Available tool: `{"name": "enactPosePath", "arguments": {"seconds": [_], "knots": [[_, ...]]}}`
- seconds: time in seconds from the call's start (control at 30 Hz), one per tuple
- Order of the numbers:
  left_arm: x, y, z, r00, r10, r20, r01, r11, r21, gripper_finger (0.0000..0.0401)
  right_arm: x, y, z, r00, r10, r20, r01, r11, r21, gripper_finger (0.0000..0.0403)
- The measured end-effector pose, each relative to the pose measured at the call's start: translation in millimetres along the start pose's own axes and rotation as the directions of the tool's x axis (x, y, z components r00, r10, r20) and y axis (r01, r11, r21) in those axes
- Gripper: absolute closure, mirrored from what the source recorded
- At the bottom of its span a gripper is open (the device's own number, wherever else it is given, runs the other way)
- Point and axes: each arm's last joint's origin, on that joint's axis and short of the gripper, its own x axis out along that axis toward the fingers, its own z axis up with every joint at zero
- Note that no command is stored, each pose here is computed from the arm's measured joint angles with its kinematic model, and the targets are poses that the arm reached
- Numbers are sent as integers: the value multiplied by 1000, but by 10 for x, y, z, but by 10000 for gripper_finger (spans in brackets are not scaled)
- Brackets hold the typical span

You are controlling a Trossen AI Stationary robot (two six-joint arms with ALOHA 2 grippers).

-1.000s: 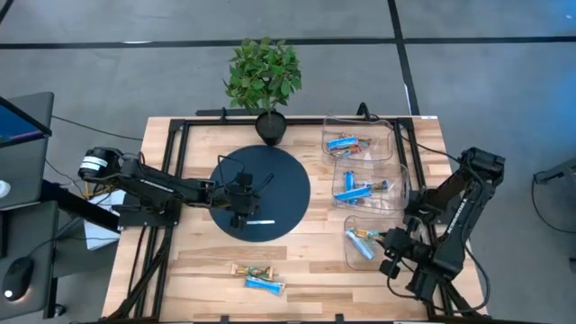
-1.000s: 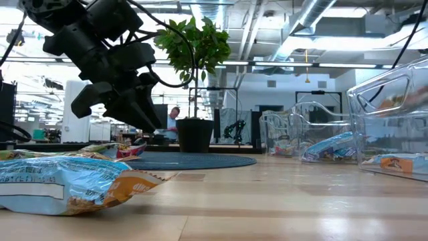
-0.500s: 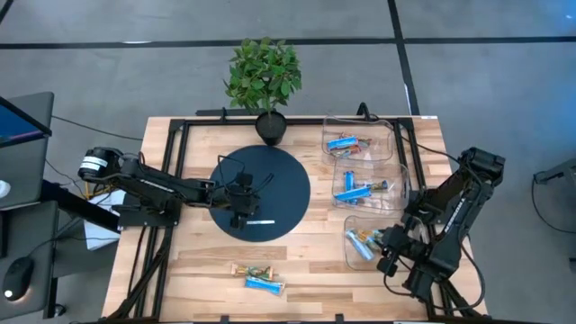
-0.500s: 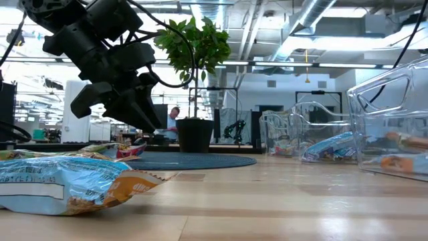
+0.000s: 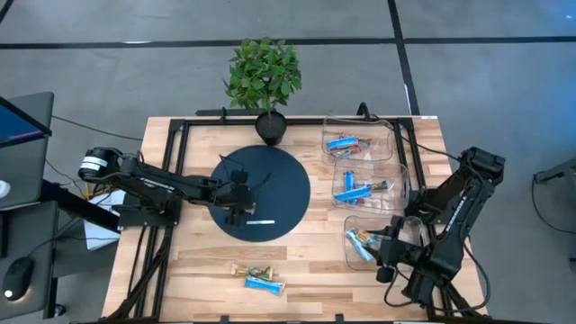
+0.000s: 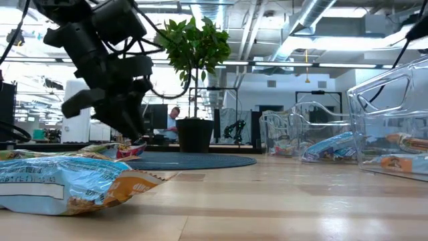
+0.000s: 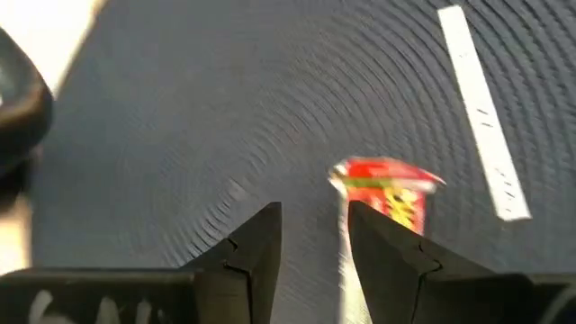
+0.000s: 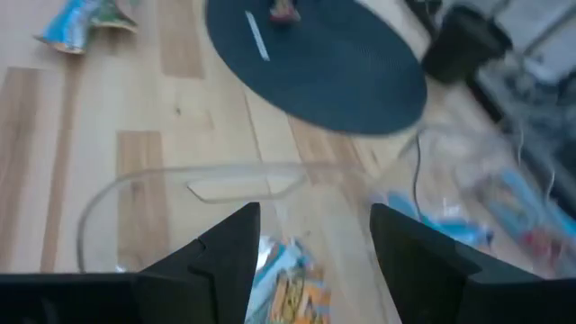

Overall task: Pick and place Granola Bars by type
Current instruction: Put the red granola bar into the top transparent bin

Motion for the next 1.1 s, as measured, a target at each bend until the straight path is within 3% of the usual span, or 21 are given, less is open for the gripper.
{"name": "enactPosePath", "arguments": {"seconds": [0.27, 0.5, 1.1], "knots": [[-22, -49, -6, 976, -218, -1, 217, 974, -69, 275, 1, 43, 28, 998, 13, 56, -7, 995, -99, 203], [-20, -28, -33, 990, -133, -45, 128, 986, -106, 275, 21, 24, 6, 996, -17, 89, 30, 988, -153, 216], [-12, 18, -129, 981, -147, -129, 120, 973, -196, 274, 20, 23, 16, 992, -30, 121, 49, 986, -161, 228]]}}
